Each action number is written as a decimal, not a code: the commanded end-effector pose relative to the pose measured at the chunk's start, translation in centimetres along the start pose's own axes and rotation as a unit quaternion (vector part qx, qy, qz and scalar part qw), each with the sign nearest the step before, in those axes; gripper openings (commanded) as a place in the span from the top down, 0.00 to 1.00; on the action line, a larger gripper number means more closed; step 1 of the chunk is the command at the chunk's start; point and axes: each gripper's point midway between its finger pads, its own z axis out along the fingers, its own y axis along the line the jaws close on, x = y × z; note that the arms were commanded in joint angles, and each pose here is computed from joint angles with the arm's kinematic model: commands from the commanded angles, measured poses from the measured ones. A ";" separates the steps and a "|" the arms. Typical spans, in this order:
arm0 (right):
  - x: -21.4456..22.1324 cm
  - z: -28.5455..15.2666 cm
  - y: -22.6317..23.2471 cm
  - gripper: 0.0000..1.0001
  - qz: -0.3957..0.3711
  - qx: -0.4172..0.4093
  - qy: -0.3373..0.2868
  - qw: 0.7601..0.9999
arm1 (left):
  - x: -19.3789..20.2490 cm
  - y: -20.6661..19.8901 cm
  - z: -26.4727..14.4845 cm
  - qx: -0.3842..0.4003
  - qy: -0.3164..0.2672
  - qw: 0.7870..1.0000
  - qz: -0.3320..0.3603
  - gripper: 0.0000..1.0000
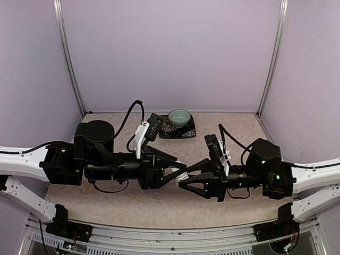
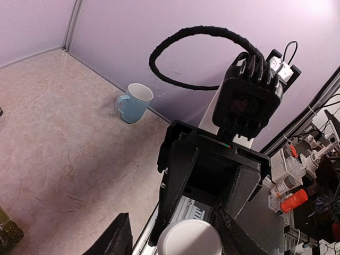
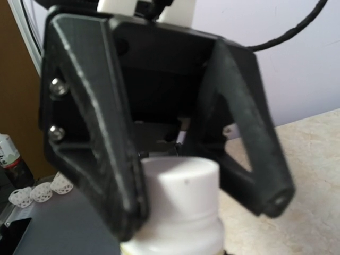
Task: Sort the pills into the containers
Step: Screw the lid of the pill container onto the pill bottle, then pass from the right arm to the left
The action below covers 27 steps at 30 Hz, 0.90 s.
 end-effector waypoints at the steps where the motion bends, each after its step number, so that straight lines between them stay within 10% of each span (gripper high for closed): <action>1: -1.1 -0.2 0.3 0.75 -0.013 -0.003 -0.019 1.000 | -1.4 -0.8 0.0 0.013 -0.017 1.000 0.006 0.52; 27: -1.4 -0.5 -1.2 0.64 -0.021 0.040 -0.029 0.999 | -1.5 -0.1 -0.3 -0.002 -0.022 1.000 -0.002 0.73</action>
